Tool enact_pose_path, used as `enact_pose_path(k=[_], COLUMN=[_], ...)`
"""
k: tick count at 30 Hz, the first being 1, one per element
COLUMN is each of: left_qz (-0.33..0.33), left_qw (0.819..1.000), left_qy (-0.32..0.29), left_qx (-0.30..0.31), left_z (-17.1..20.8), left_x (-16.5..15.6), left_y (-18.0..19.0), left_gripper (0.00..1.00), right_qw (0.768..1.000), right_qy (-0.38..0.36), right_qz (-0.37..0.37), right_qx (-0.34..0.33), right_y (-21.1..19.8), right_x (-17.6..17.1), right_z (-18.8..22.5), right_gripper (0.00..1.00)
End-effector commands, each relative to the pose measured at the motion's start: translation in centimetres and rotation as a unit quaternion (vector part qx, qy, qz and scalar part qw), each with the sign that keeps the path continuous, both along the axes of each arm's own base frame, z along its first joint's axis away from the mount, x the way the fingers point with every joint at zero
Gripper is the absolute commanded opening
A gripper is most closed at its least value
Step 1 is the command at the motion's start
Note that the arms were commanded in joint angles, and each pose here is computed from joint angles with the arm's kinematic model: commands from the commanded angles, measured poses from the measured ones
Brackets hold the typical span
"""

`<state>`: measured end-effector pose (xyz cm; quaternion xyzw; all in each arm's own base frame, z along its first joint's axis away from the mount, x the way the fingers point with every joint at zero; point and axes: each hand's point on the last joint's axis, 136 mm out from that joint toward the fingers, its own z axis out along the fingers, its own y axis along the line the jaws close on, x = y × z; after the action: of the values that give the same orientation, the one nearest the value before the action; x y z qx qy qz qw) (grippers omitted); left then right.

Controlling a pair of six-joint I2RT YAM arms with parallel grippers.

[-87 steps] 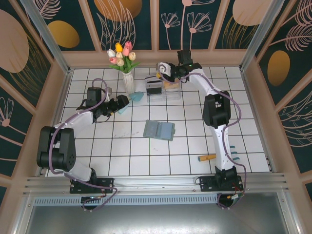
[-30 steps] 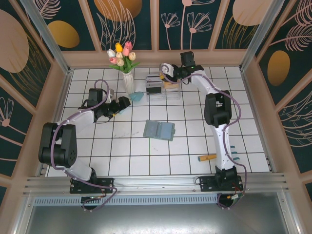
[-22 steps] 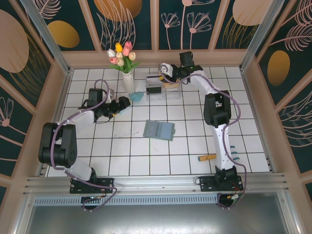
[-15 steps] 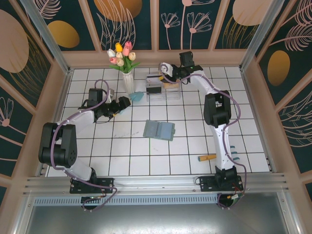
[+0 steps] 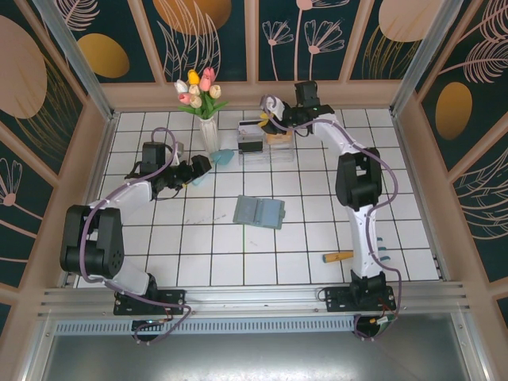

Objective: Take the credit cards out of the card holder

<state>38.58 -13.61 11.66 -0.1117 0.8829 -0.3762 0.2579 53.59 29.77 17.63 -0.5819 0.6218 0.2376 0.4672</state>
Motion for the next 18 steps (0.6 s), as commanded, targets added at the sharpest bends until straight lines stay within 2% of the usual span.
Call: enact_pose_path(k=[1,7,11,14,16,18], left_qz=[0.018,0.013,-0.012,-0.031,-0.045,-0.06], left_qw=[1.0,0.999,0.999,0.999,0.998,0.998], left_qy=[-0.018,-0.025,-0.026,-0.028,-0.023,-0.016], left_qx=[0.016,0.016,0.018,0.025,0.027,0.027], left_z=[0.9,1.5,1.5,1.3,0.9,0.3], left_x=[-0.4,-1.3,-2.4,-3.2,-3.8,-4.5], left_y=[0.9,0.3,-1.7,-3.4,-4.4,-5.3], left_gripper=[0.99,0.99,0.98,0.99,0.98,0.98], right_qw=[0.998,0.988,0.968,0.942,0.916,0.88], right_qy=[-0.003,0.029,0.084,0.132,0.174,0.235], right_qz=[-0.021,-0.114,-0.195,-0.267,-0.316,-0.363], right_qx=[0.054,0.101,0.136,0.154,0.175,0.195], right_y=[-0.2,-0.8,-1.2,-1.5,-2.0,-3.0], right_x=[-2.0,-6.7,-10.1,-12.7,-14.0,-15.0], right_z=[6.6,8.3,8.3,7.7,7.4,6.7], right_gripper=[0.35,0.36,0.35,0.34,0.35,0.37])
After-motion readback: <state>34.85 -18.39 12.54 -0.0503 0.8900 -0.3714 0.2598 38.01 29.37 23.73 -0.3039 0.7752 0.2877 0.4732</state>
